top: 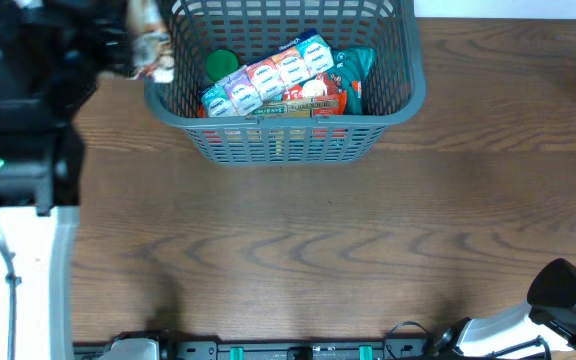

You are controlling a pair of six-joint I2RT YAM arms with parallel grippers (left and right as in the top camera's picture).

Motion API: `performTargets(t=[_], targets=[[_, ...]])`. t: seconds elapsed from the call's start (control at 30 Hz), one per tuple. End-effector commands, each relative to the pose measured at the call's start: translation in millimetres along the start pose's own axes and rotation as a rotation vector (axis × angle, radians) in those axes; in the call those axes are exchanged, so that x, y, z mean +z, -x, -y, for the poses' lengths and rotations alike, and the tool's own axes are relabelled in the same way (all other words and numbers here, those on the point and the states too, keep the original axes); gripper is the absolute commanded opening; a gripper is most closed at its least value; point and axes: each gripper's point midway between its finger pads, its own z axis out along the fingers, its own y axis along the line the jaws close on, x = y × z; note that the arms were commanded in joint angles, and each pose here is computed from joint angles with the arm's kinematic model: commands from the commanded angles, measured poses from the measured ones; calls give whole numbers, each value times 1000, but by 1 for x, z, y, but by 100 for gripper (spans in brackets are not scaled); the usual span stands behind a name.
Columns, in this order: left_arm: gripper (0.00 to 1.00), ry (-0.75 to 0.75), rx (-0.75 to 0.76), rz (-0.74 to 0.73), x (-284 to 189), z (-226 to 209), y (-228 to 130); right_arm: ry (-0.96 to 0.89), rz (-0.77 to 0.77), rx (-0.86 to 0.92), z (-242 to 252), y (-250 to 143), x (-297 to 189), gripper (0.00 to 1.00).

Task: Pack container
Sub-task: 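Lift the PanTree pouch and drop it into the basket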

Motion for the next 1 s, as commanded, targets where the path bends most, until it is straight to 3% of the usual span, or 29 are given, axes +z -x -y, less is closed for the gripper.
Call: performTargets(t=[0.0,0.1,0.23,0.5,0.77,0.83,0.93,0.97], targets=[[6,-89,340,25,34,30,-2,6,-2,-13,0,0,1,99],[6,-138,421,44,65,51,-10,5,-7,-13,0,-1,0,99],[6,-184,422,35,108,70,-33,3,-19,-12,1,-4,0,99],[6,-290,372,-221,178,88,-152,-1,-43,-12,2,-10,0,99],[7,-374,320,-460,186,99,-240,-2,-47,-11,2,-11,0,99],[17,-391,308,-511,182,101,-255,-1,-43,-12,2,-10,0,99],[41,-405,298,-553,176,103,-264,-1,-42,-12,2,-10,0,99],[72,-403,298,-557,175,103,-263,-1,-42,-12,2,-10,0,99]])
